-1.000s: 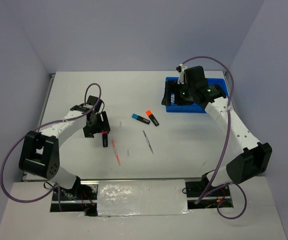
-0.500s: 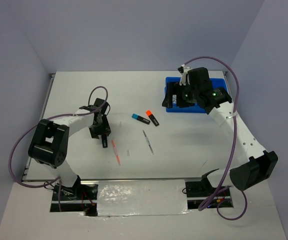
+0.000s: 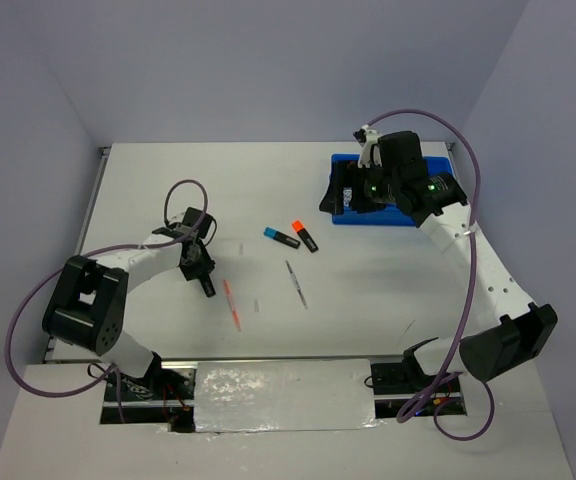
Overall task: Sort the stationery into containers
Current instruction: Pick up the pen from the center of the board.
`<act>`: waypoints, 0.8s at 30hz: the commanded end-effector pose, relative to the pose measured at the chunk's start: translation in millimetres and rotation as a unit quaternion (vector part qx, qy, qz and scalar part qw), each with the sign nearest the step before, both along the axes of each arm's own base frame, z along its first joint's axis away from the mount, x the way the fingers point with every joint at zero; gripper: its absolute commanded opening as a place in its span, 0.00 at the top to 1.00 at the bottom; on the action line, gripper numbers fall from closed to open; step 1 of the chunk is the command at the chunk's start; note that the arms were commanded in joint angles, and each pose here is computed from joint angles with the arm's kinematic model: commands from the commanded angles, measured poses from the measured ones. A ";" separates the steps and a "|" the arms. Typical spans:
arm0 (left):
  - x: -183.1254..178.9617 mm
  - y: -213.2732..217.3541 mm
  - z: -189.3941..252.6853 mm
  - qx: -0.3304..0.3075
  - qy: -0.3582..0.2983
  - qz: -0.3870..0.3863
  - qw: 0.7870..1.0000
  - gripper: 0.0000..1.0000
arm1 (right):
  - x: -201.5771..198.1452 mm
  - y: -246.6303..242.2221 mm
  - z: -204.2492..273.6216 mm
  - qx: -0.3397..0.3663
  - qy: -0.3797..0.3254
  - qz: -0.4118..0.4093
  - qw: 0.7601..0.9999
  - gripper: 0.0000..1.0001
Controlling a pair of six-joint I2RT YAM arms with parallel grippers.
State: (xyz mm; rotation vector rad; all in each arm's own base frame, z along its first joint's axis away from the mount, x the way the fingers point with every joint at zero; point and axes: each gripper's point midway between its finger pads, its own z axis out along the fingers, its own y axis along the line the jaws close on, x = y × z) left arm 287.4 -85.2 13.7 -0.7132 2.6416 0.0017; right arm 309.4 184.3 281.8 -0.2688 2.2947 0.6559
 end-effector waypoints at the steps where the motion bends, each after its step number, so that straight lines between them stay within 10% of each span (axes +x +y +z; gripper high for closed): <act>1: -58.9 10.4 -37.7 0.011 0.104 0.015 0.994 1.00 | -4.1 14.7 22.1 0.038 -0.019 0.028 0.999 0.11; 11: -13.8 -26.7 48.6 -0.075 -0.072 -0.118 0.988 1.00 | 2.7 44.4 8.0 0.116 0.012 0.048 0.992 0.11; 24: -26.0 -132.5 205.5 -0.175 -0.329 -0.439 0.818 1.00 | -0.3 142.5 18.8 0.147 0.089 0.053 0.984 0.16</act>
